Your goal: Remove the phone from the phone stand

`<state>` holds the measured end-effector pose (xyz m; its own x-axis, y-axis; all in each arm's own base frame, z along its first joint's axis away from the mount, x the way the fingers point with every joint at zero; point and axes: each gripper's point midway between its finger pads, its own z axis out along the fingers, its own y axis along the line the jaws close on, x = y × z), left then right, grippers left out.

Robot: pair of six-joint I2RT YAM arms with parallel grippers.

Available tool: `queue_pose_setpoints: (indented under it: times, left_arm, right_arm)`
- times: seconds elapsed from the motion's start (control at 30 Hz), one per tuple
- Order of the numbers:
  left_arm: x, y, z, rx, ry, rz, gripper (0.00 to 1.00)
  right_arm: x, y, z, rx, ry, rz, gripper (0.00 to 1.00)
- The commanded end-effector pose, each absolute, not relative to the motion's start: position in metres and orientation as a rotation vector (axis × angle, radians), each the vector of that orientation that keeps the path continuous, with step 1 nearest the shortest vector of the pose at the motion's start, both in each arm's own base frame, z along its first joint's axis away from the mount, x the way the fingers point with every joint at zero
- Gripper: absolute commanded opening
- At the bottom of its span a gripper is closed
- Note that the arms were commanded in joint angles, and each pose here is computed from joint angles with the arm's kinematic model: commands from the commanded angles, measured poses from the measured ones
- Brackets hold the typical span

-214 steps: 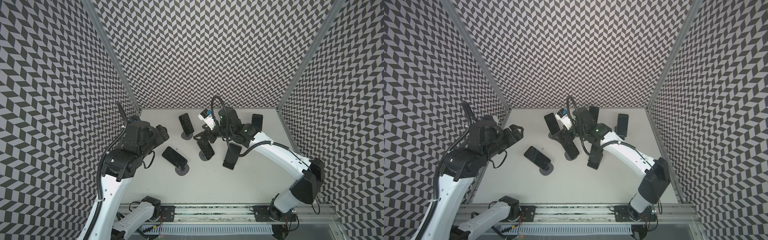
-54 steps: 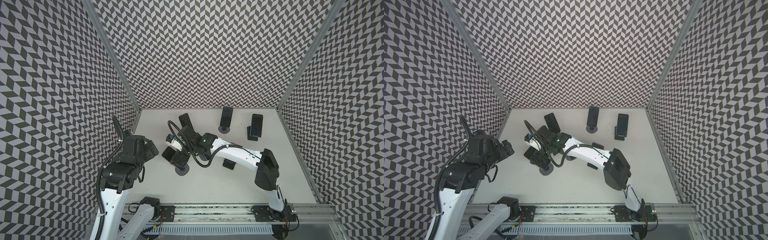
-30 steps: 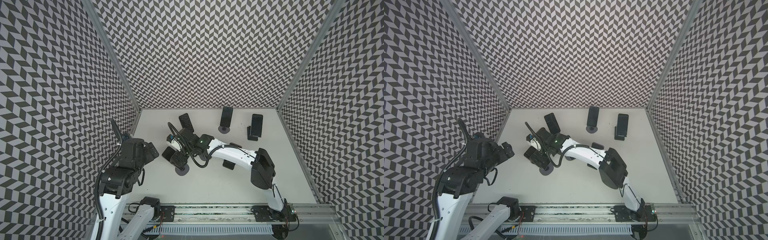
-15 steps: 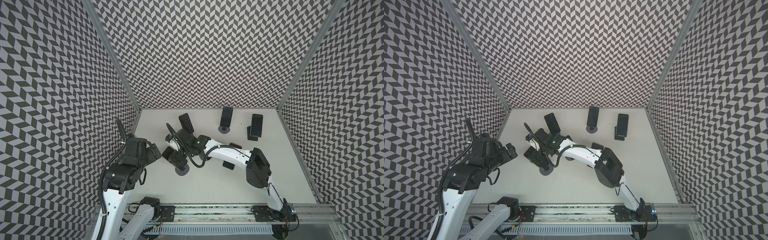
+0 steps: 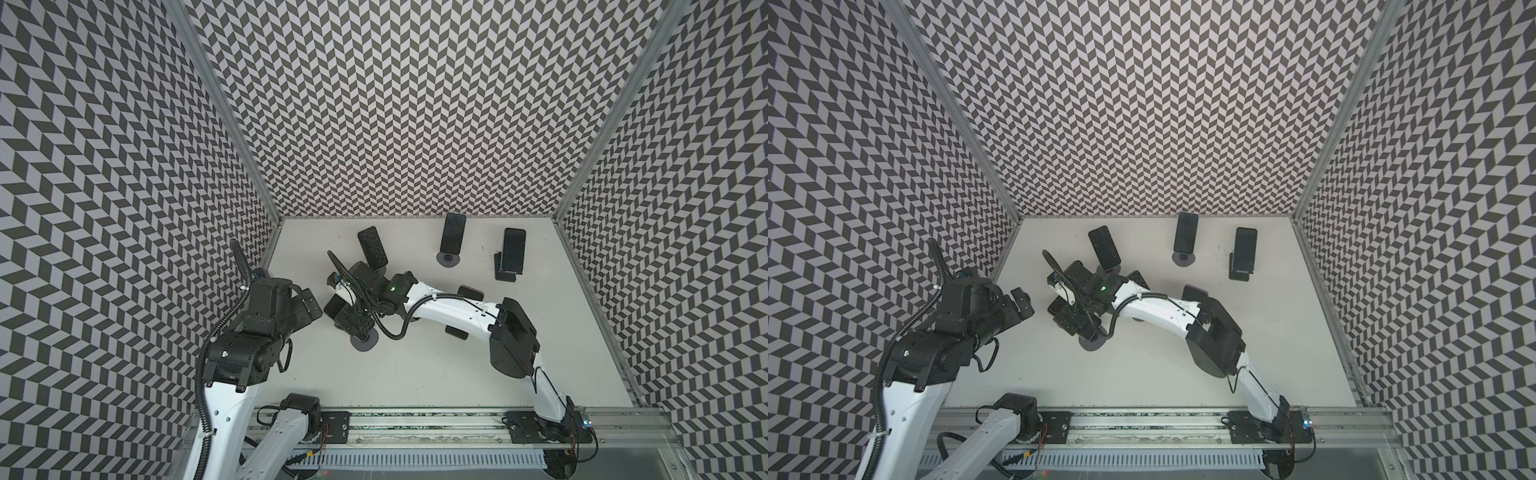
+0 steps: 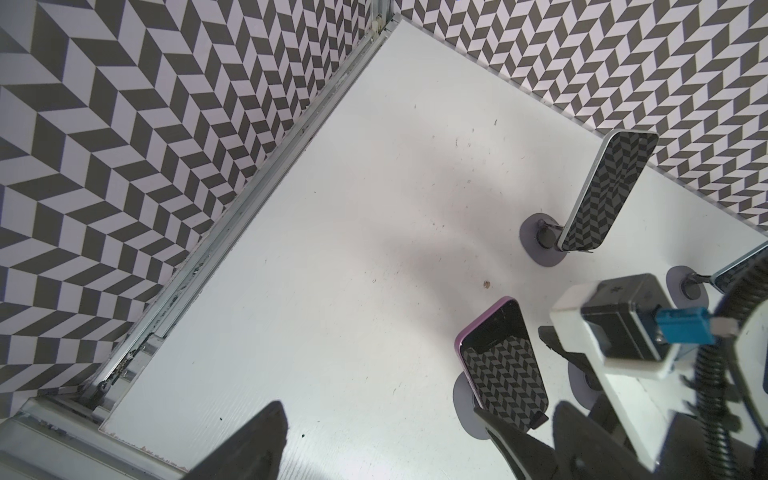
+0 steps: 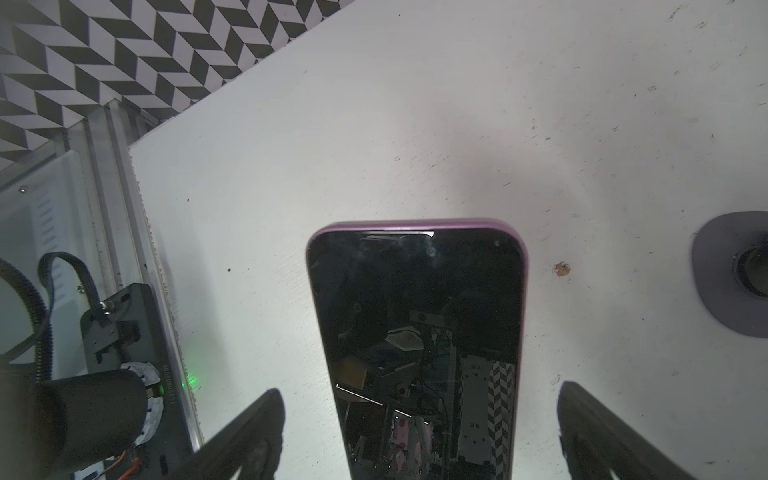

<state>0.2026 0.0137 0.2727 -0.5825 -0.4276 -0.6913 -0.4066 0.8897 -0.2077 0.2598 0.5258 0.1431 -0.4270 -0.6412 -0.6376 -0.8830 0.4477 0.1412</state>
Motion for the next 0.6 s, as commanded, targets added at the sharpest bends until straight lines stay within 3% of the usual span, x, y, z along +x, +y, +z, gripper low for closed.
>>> queue_pose_setpoints:
  times: [0.0, 0.57]
  left_arm:
    - [0.196, 0.018, 0.271, -0.61, 2.268, -0.013, 1.0]
    - [0.187, 0.02, 0.271, -0.629, 2.257, -0.016, 1.0]
  right_arm:
    - [0.266, 0.539, 0.148, -1.25, 2.152, 0.643, 1.0]
    - [0.266, 0.54, 0.129, -1.256, 2.177, 0.595, 0.98]
